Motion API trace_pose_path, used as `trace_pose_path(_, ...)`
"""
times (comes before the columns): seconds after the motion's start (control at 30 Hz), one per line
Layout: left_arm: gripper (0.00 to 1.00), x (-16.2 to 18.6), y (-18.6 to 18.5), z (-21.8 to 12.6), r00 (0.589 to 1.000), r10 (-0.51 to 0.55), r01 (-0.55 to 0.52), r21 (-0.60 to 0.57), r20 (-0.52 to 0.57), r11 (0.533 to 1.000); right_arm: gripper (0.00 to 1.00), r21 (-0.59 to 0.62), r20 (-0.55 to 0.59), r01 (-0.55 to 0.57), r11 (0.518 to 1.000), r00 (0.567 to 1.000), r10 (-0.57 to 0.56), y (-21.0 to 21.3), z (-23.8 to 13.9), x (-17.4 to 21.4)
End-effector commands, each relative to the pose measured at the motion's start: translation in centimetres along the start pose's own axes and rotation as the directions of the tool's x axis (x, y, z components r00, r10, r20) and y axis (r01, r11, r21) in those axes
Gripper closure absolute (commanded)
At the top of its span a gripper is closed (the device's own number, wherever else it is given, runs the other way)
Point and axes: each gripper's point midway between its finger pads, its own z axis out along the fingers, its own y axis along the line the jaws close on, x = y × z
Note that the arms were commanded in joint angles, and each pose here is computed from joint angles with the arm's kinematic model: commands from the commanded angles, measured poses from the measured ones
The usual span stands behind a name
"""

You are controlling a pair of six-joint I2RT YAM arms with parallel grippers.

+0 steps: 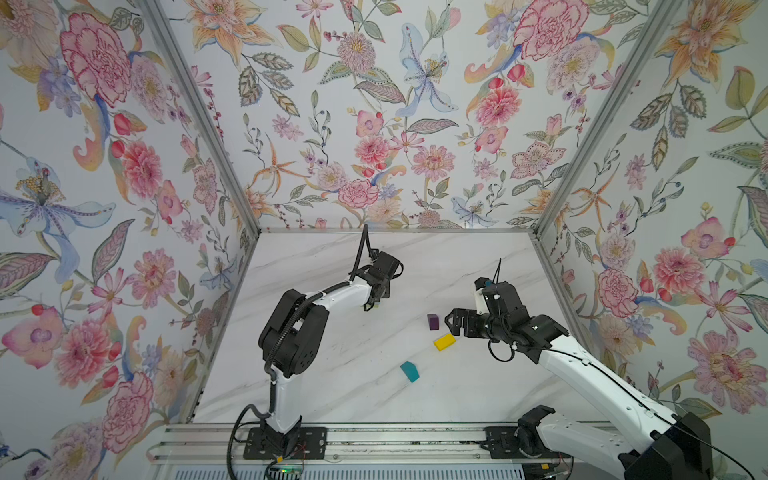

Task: Build the wood block tower
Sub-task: 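Lower the red block onto the lime green and brown blocks with the left gripper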

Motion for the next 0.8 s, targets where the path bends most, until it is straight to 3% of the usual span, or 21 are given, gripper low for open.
trace_pose_path(0.0,0.45,-0.11,0.18,0.85,1.0,0.001,-0.001,-0.009,-0.006,1.0,0.01,-0.001,0.037,-0.004,1.0,0.999,0.004,0.16,-0.4,-0.99)
trace_pose_path(0.47,0.41,0.27,0.29,1.33,1.0,0.001,-0.001,-0.01,-0.019,1.0,0.01,0.007,0.034,-0.011,1.0,0.999,0.01,-0.16,-0.29,-0.9)
trace_pose_path(0.77,0.33,0.07,0.28,1.19,1.0,0.003,-0.003,-0.008,-0.017,1.0,0.01,0.012,0.027,-0.015,1.0,1.0,0.014,-0.31,-0.08,-0.74)
